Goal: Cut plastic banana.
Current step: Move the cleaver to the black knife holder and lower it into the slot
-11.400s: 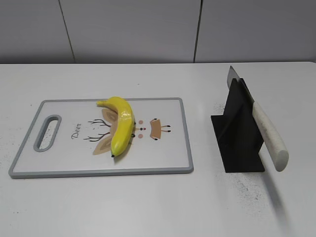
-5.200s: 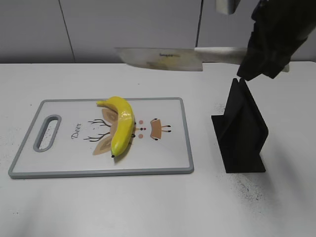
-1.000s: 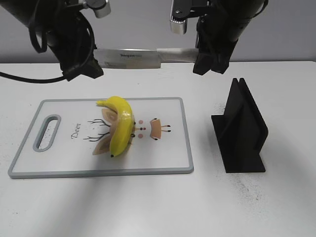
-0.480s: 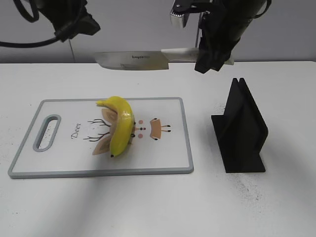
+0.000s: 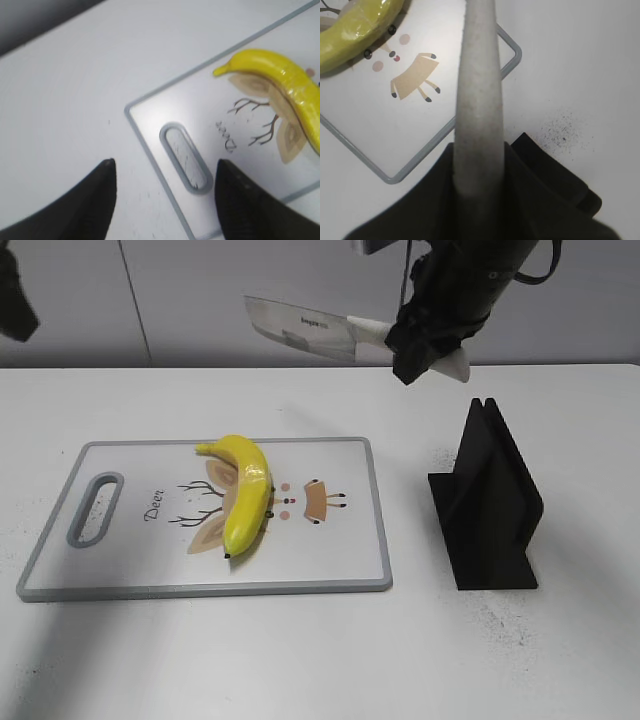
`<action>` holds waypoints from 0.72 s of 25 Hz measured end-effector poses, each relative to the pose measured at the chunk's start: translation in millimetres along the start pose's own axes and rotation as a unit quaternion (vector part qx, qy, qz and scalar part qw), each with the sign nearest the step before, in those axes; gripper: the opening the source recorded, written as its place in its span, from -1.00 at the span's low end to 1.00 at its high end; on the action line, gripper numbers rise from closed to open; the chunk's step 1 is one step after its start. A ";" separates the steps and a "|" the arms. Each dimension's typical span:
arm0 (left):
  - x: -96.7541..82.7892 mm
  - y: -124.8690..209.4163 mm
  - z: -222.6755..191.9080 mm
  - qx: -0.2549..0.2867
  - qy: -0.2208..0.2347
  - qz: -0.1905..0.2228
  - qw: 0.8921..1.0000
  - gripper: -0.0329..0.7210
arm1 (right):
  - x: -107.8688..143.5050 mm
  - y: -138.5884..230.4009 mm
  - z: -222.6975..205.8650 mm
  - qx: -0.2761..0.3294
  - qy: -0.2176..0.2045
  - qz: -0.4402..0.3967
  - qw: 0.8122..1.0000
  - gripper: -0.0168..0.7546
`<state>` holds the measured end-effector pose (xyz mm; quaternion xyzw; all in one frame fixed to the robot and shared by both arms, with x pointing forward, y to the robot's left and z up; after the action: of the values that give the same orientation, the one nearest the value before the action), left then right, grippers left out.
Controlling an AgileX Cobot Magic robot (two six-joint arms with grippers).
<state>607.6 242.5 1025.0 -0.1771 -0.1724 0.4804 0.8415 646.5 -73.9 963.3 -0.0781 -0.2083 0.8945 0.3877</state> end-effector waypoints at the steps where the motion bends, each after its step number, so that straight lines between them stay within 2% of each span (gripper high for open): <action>1: 5.0 11.5 1.4 0.023 0.004 0.031 0.999 0.65 | 1.1 -0.2 3.1 0.004 -0.003 -0.013 1.000 -0.54; 3: 15.4 33.3 4.4 0.063 0.009 0.095 0.993 0.65 | 2.7 -1.0 9.7 0.011 -0.006 -0.036 0.999 -0.54; 7: 29.5 48.9 10.3 0.079 0.006 0.151 0.985 0.64 | 4.1 -6.6 24.1 0.014 -0.008 -0.094 0.995 -0.54; 12: 20.5 60.5 26.3 0.070 0.004 0.158 0.985 0.64 | -1.1 1.2 36.4 0.033 0.013 -0.158 0.987 -0.54; 18: -6.1 100.7 45.2 0.073 0.005 0.160 0.984 0.64 | -11.2 1.7 76.9 -0.001 0.060 -0.197 0.979 -0.54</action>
<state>508.6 291.0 1017.2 -0.1425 -0.1023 0.6193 0.7653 629.9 -107.1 1031.6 -0.0890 -0.1969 0.7942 0.5680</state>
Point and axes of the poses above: a point on each arm's last joint axis where the gripper is mounted, z pointing back along that axis away from the gripper, x along the wrist's bending axis when the last joint is at zero, y = z × x, the point moved 10 cm from there along -z, pointing out along that axis toward the gripper, and after that the axes turned 2 degrees about -z, right-handed, at the moved point
